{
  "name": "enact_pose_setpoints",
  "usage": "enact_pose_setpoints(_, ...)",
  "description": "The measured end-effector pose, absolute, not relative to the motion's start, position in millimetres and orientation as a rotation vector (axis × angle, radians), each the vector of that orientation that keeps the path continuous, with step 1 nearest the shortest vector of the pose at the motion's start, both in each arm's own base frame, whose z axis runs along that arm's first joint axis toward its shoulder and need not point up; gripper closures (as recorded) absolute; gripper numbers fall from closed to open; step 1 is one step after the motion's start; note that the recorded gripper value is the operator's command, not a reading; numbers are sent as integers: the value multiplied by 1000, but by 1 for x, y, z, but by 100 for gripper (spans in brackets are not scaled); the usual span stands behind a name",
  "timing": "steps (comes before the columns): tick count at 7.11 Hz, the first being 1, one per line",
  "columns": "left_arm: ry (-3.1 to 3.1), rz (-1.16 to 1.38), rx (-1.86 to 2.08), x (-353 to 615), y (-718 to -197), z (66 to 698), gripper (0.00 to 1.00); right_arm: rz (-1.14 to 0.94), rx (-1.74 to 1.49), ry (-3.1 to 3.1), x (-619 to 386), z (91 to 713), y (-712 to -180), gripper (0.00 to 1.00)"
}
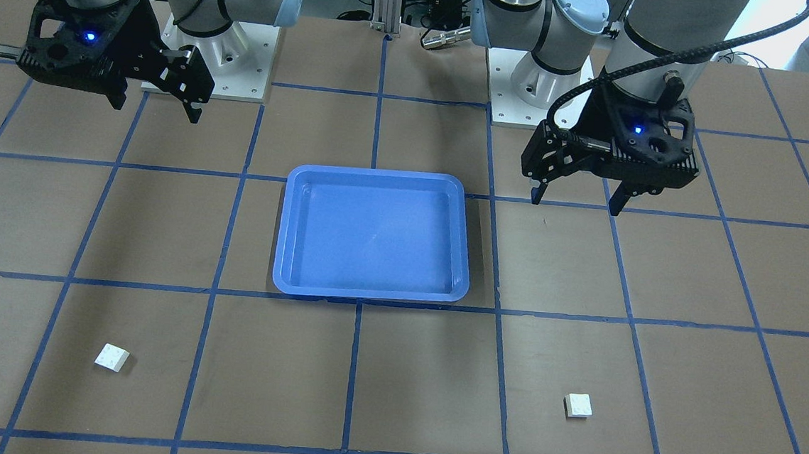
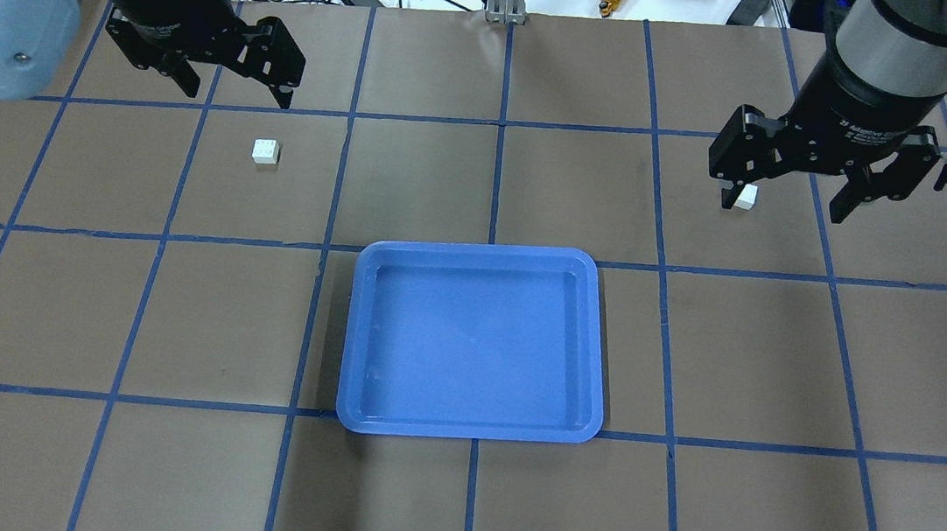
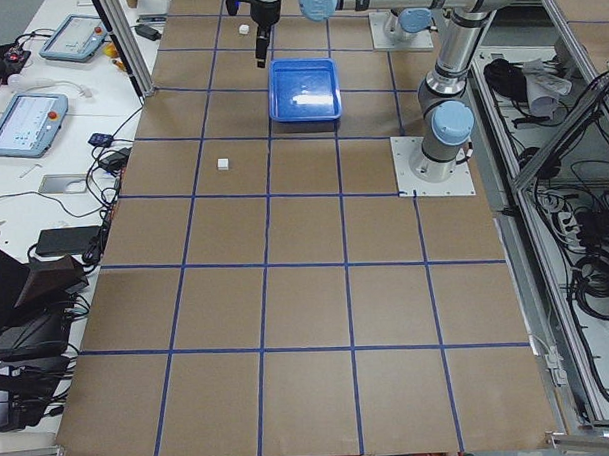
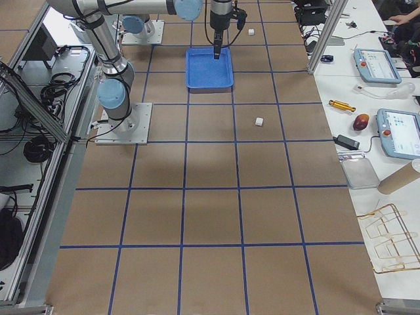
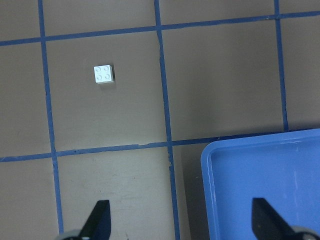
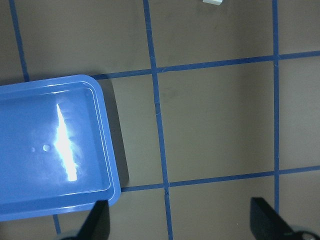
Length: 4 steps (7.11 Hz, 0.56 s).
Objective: Assemble white blocks and place on blue tray
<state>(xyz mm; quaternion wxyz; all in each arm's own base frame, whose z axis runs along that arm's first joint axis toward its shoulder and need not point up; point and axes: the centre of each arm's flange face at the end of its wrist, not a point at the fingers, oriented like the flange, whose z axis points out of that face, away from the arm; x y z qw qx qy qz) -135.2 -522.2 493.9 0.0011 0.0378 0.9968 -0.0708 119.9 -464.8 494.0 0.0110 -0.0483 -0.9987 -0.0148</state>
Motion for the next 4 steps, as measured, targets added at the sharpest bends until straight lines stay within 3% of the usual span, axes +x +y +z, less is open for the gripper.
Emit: enact_pose_setpoints(4, 3131, -222, 120, -136, -522, 494, 0, -36, -151, -3117, 119, 494, -466, 0)
